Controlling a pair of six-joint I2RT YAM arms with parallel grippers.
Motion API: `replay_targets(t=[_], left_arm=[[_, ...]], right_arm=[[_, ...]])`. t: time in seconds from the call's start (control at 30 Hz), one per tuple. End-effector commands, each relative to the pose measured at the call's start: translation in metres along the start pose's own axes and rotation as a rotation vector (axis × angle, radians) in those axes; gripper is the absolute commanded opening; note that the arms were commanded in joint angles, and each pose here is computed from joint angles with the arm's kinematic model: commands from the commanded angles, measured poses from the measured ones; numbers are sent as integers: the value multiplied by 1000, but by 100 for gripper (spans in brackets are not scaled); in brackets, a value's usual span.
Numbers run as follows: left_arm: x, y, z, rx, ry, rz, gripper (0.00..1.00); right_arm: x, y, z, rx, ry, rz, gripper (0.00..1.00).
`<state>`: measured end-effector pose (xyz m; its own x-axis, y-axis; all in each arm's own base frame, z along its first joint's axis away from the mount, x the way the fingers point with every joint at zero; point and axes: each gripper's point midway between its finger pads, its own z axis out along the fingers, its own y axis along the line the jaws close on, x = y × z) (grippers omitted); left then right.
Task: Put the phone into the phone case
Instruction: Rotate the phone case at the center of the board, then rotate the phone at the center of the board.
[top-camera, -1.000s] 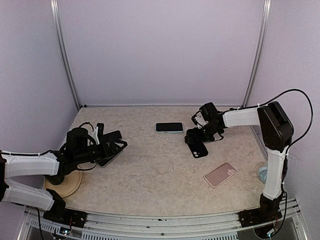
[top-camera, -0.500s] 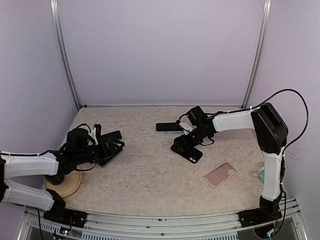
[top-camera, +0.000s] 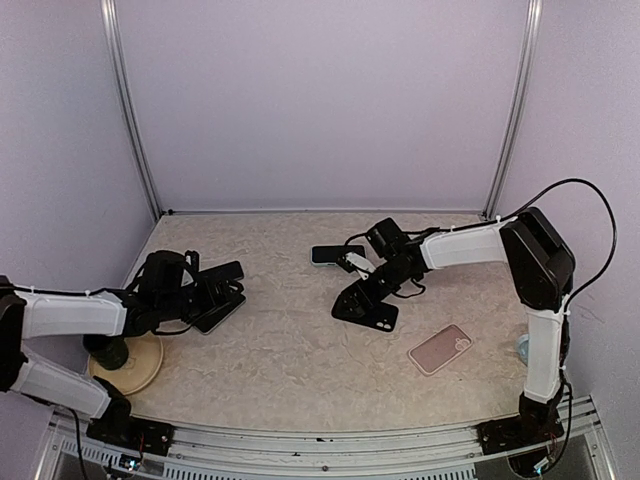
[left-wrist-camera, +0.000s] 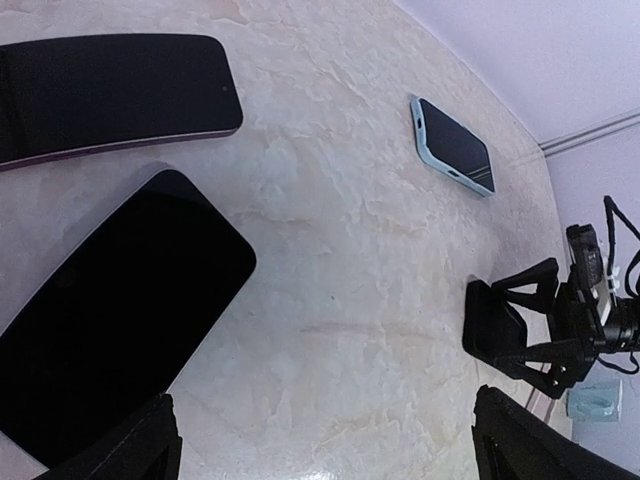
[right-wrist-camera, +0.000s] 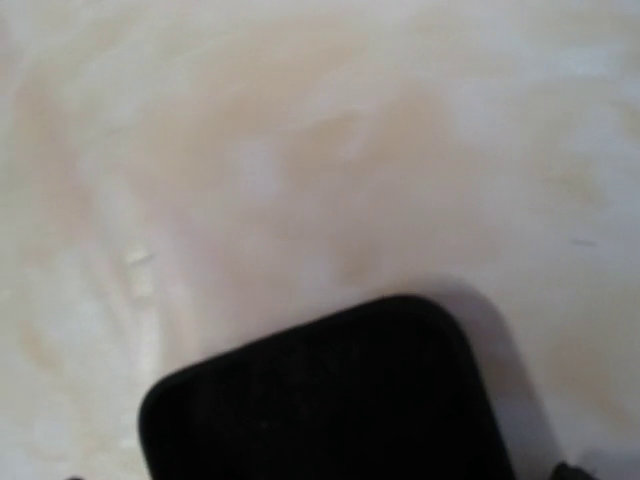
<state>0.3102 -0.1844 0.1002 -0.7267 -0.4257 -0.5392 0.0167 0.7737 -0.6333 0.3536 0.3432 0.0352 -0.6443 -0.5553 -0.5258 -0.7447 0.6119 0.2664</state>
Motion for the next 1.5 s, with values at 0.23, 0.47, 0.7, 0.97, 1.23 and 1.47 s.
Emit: replay_targets(t=[0.23, 0.47, 0.7, 0.97, 1.23, 1.47], left_arm=[[-23, 24, 6, -93, -45, -59, 99], [-27, 29, 9, -124, -37, -6, 99], [-30, 53, 16, -253, -40, 89, 99], [-37, 74, 19, -385, -71, 147, 99], [-37, 83, 20, -440, -62, 163, 99], [-14, 89, 34, -418, 31, 142, 99]], right_arm=[[40, 48, 5, -141, 135, -66, 100], [8, 53, -21, -102, 37, -67, 100], [-12, 64, -46, -119, -39, -58, 100], [-9, 66, -50, -120, -47, -36, 100], [-12, 69, -57, -127, -66, -33, 100], [-15, 69, -63, -122, -89, -27, 100]])
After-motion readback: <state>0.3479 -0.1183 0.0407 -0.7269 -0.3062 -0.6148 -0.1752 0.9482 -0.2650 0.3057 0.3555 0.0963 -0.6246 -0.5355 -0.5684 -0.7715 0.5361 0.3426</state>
